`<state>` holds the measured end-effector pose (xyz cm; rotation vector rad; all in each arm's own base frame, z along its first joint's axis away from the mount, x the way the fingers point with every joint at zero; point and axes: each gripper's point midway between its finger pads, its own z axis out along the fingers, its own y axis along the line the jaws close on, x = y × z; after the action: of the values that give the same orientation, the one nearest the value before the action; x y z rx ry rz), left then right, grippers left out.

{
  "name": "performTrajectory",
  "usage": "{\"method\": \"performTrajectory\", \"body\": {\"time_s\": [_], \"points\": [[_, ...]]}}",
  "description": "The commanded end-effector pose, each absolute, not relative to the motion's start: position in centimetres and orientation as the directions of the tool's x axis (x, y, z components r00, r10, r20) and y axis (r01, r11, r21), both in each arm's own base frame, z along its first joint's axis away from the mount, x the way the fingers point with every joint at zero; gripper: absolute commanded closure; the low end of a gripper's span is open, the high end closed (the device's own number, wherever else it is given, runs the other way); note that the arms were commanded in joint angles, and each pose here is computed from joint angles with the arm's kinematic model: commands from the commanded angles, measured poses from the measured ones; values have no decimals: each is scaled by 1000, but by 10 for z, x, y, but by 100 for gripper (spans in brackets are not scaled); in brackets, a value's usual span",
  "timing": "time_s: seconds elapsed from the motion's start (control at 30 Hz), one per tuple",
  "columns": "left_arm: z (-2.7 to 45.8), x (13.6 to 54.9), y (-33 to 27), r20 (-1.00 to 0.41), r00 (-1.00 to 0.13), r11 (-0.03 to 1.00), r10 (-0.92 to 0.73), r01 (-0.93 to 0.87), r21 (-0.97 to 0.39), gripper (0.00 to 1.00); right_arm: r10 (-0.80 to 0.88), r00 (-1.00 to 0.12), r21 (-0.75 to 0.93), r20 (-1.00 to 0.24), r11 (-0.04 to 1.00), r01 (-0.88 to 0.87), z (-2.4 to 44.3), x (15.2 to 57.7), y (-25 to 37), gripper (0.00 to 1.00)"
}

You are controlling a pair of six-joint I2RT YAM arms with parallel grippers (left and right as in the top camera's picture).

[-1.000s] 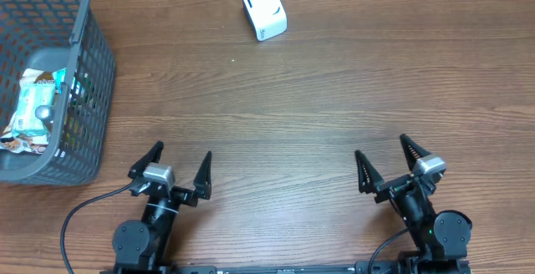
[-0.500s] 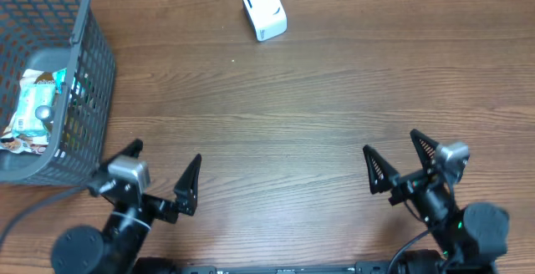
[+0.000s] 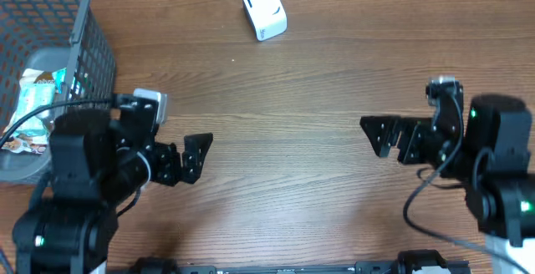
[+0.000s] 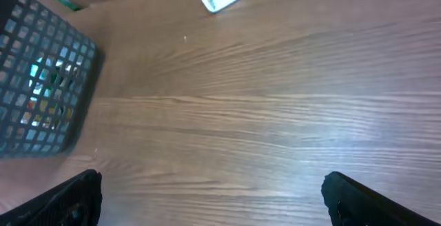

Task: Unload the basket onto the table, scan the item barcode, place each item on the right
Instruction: 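Move the left gripper over the grey basket and reach into it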

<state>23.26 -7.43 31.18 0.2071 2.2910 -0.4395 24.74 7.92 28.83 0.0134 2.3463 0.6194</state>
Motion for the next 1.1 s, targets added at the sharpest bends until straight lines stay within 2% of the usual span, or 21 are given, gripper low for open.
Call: {"method": "performTrajectory", "body": {"time_s": [0.0, 0.07, 0.1, 0.17, 0.37, 0.4, 0.5, 0.57, 0.63, 0.77, 1.07], "points": [[318, 239, -77, -742, -669, 921, 36, 311, -235, 18, 178, -750, 440, -637, 883, -165, 303, 261, 80, 0], [317, 245, -75, -744, -667, 928, 35, 297, -223, 50, 177, -767, 443, -617, 883, -152, 296, 266, 80, 0], [316, 247, -72, -740, -672, 934, 27, 281, -220, 70, 177, -776, 445, -605, 884, -145, 292, 268, 80, 0], [312, 251, -65, -728, -685, 950, -3, 224, -215, 96, 176, -794, 448, -582, 884, -132, 285, 273, 80, 0], [309, 256, -47, -718, -691, 975, -79, 96, -199, 96, 179, -837, 453, -518, 887, -91, 263, 290, 80, 0], [309, 256, -47, -718, -692, 975, -79, 96, -199, 95, 181, -841, 447, -509, 891, -78, 259, 293, 78, 4], [308, 257, -44, -718, -691, 978, -87, 79, -194, 85, 274, -846, 405, -457, 911, 77, 240, 305, 60, 7], [306, 258, -36, -711, -692, 982, -127, 16, -191, 85, 349, -831, 355, -433, 914, 199, 227, 312, 43, 7], [305, 258, -32, -703, -694, 980, -159, -26, -195, 80, 399, -818, 297, -415, 909, 292, 214, 318, 29, 7], [304, 258, -32, -700, -695, 980, -164, -31, -199, 71, 399, -829, 265, -391, 912, 314, 202, 322, 25, 0], [300, 260, -25, -685, -698, 975, -208, -93, -201, 55, 446, -785, 125, -430, 891, 437, 190, 328, -7, 0]]}}
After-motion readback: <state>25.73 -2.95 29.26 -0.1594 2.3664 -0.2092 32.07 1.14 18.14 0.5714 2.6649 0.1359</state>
